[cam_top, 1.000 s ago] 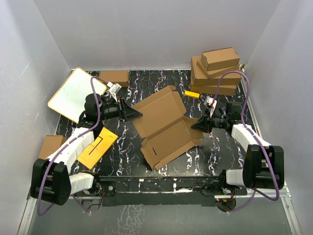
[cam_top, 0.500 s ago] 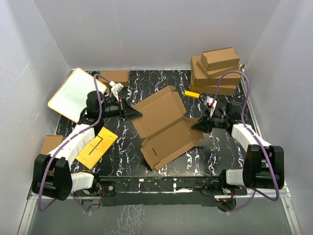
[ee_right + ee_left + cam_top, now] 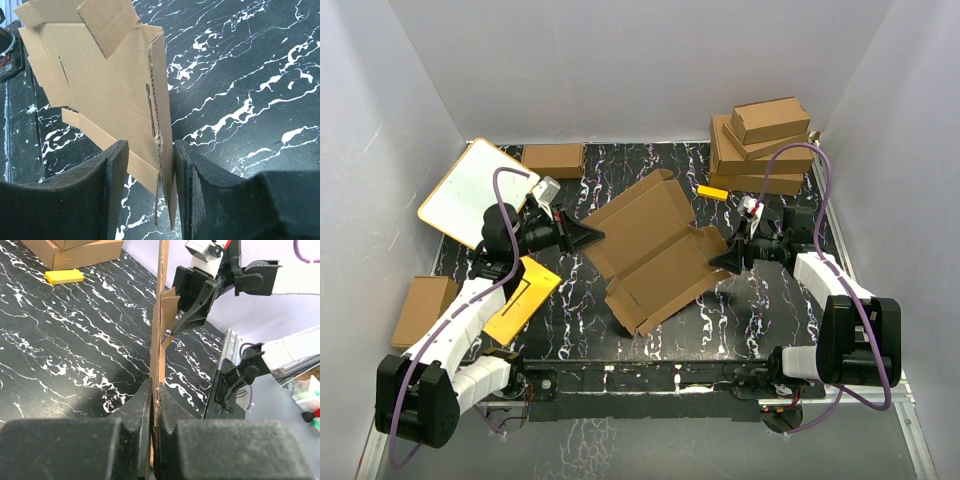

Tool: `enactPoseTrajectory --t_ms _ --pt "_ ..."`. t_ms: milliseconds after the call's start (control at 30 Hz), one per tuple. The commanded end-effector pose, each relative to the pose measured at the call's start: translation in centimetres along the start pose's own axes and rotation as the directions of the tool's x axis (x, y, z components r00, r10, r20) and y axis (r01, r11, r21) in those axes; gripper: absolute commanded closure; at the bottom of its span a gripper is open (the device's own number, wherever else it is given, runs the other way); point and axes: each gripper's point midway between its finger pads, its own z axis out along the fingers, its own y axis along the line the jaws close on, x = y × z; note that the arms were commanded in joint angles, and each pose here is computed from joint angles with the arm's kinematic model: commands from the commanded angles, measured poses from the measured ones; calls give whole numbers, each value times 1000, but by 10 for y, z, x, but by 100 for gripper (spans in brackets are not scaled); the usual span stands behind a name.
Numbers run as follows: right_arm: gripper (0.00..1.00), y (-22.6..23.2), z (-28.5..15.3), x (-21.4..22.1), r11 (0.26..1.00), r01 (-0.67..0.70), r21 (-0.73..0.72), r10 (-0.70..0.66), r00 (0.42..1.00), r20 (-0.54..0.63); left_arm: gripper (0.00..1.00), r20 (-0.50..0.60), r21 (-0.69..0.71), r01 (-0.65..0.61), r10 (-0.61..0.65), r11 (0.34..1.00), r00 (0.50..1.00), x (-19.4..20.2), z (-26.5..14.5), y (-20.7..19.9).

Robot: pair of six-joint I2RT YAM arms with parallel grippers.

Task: Fold the paper box

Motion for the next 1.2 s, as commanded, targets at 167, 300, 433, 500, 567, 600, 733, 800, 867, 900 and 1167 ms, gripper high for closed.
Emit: enactPoseTrajectory --t_ms 167,300,433,500,567,600,733,800,867,900,1167 --pt "37 -9 -7 -39 993 116 35 -117 992 52 100 -8 -78 -101 100 992 995 -23 -6 0" --pt "23 -12 -15 -46 996 70 47 -74 994 79 100 -2 -197 -4 4 980 1000 -22 -9 18" --pt "17 -20 -15 -38 996 -27 84 18 994 107 100 31 -282 94 -89 955 996 -6 -12 37" --pt "17 -26 -12 -29 990 -105 99 93 989 111 100 63 -291 141 -128 946 990 1 -12 42" --pt "17 -27 -9 -22 984 -162 76 154 983 103 100 81 -300 188 -171 935 982 9 -12 47" --pt "17 -29 -7 -19 979 -192 69 185 978 98 100 85 -305 206 -189 930 978 12 -12 49" --pt "19 -45 -3 -2 944 -305 123 297 952 78 100 104 -331 281 -261 901 960 20 -12 56" --pt "25 -52 -1 8 924 -353 146 347 936 64 100 120 -358 309 -284 881 951 23 -13 62" --pt "30 -56 1 13 910 -385 154 382 923 50 100 134 -384 331 -303 862 944 28 -16 67" --pt "32 -59 1 16 902 -398 165 397 917 43 100 142 -386 335 -303 860 942 28 -16 68" --pt "37 -37 2 -11 945 -326 -5 326 945 29 100 104 -311 255 -234 915 967 31 -12 58"
